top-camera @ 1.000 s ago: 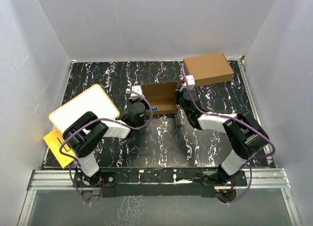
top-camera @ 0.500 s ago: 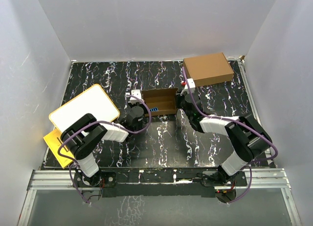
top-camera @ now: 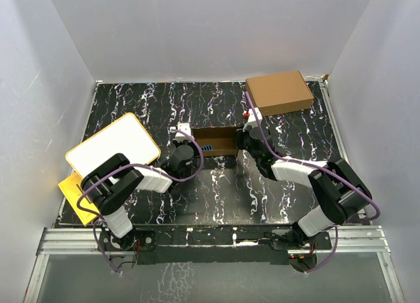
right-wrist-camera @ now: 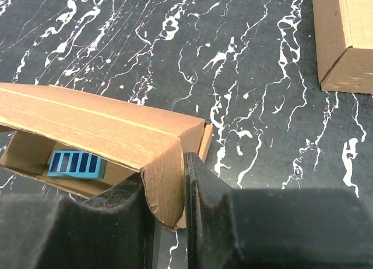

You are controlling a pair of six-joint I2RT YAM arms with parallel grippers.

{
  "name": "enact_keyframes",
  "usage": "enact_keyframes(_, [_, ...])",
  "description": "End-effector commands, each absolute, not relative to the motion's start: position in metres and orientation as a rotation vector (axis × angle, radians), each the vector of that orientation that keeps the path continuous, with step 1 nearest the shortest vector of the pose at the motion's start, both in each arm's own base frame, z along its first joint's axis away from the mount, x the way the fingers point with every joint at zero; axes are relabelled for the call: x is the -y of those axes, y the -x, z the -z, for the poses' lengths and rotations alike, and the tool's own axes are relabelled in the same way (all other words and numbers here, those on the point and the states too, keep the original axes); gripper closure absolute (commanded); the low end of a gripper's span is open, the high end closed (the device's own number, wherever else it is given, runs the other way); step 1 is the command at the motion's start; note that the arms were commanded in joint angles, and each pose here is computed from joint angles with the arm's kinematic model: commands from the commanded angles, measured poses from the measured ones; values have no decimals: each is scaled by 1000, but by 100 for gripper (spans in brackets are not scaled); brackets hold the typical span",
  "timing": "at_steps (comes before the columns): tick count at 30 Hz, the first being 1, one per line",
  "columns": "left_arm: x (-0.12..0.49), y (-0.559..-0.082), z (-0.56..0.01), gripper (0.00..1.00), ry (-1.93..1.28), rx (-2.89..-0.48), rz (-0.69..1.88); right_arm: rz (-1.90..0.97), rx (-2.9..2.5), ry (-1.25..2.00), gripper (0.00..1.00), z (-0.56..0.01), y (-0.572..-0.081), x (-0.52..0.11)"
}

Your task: Fold the paper box

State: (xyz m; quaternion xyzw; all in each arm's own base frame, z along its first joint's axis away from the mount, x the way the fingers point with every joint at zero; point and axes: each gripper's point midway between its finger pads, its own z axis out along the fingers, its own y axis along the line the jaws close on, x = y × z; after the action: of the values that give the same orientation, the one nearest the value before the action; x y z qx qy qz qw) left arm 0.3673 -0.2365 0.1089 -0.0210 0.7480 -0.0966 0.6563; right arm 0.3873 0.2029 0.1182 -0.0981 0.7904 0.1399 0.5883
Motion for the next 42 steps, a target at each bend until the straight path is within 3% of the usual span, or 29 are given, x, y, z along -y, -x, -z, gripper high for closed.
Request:
enact_keyframes(1, [238, -361, -120, 99, 55, -1686, 253, -358, -1767, 242, 74, -146, -386, -206])
enact_keyframes(11, [237, -362, -117, 98, 56, -1698, 230, -400, -1799, 370, 48, -154, -379, -203])
enact_keyframes(21, [237, -363, -115, 98, 60, -1710, 220, -673, -1762, 844, 19, -169, -337, -191])
enact_keyframes(27, [237, -363, -115, 98, 60, -1714, 220, -723, -1606, 1169, 16, -189, -309, -187])
enact_keyframes(36, [237, -362, -113, 98, 58, -1721, 217, -569, -1419, 1392, 14, -228, -331, -226])
enact_keyframes(42, [239, -363, -113, 97, 55, -1725, 222, -382, -1429, 1471, 22, -215, -348, -253])
